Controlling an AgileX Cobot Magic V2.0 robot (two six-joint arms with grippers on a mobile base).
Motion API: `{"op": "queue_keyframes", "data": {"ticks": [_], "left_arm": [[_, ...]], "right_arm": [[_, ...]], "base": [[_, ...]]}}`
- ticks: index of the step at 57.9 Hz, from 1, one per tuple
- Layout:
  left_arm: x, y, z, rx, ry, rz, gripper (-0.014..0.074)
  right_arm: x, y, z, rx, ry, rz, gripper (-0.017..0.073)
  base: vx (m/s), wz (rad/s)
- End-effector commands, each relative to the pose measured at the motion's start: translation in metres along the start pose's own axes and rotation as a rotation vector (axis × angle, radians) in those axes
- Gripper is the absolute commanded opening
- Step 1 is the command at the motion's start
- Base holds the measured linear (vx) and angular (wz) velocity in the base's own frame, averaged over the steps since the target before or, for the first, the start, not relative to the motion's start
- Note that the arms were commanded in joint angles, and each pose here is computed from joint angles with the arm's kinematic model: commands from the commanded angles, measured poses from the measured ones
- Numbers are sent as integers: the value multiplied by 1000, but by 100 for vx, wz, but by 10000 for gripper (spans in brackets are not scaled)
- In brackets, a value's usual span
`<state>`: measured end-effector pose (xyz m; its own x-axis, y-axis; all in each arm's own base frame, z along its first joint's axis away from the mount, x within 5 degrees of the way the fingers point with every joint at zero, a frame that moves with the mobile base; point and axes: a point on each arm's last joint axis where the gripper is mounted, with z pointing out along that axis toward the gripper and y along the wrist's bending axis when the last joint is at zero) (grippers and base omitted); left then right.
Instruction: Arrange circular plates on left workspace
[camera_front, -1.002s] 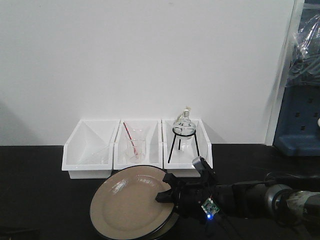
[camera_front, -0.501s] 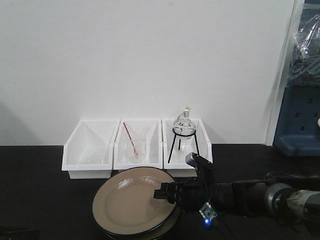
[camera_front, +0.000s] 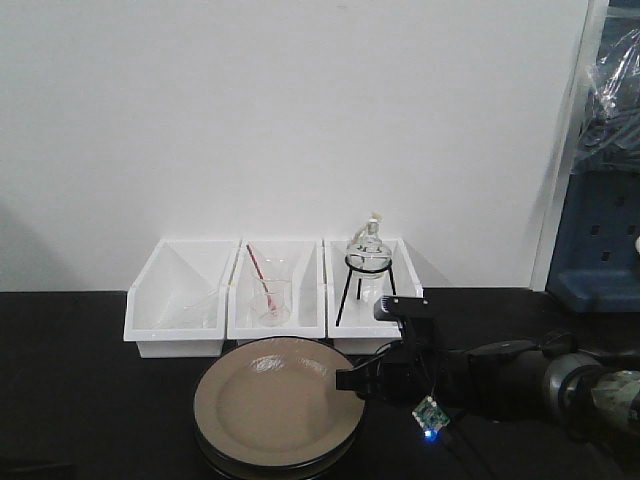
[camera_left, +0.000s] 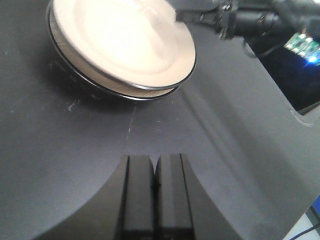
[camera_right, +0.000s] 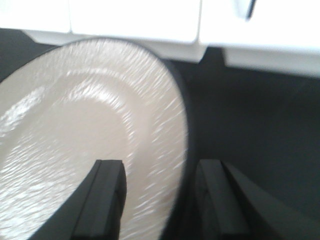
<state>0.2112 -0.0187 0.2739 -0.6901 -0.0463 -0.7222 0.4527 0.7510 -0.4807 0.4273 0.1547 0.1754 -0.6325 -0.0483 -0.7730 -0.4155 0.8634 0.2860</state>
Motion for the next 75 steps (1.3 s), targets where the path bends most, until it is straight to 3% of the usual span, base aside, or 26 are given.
{"op": "queue_keyframes", "data": {"ticks": [1, 16, 24, 31, 40, 47, 58, 70, 75], "left_arm": [[-11, -9, -6, 28, -71, 5, -1], [-11, -9, -6, 32, -69, 5, -1], [-11, -10, -6, 34, -72, 3, -1], [-11, -10, -6, 34, -72, -16, -1], [-11, -9, -6, 34, -71, -68, -1], [-10, -9, -6, 28, -67, -65, -1], [-5, -7, -4, 20, -40, -59, -1], [12, -5, 1, 23, -5, -100, -1], [20, -8, 1, 19, -2, -95, -1]], "right_arm": [[-41, 9, -33, 46, -128, -83, 401], [-77, 19, -81, 144, -271, -149, 358], [-101, 34, -124, 146, -382, -164, 201], [-117, 52, -173, 134, -489, -186, -17], [-118, 73, -239, 136, -600, -253, -7], [-95, 84, -285, 148, -646, -292, -4], [-32, 85, -329, 187, -669, -281, -5], [30, 79, -346, 217, -662, -259, -5], [44, 76, -348, 227, -660, -255, -5]], "base": [[0, 0], [0, 0], [0, 0], [0, 0], [0, 0], [0, 0], [0, 0], [0, 0], [0, 0]]}}
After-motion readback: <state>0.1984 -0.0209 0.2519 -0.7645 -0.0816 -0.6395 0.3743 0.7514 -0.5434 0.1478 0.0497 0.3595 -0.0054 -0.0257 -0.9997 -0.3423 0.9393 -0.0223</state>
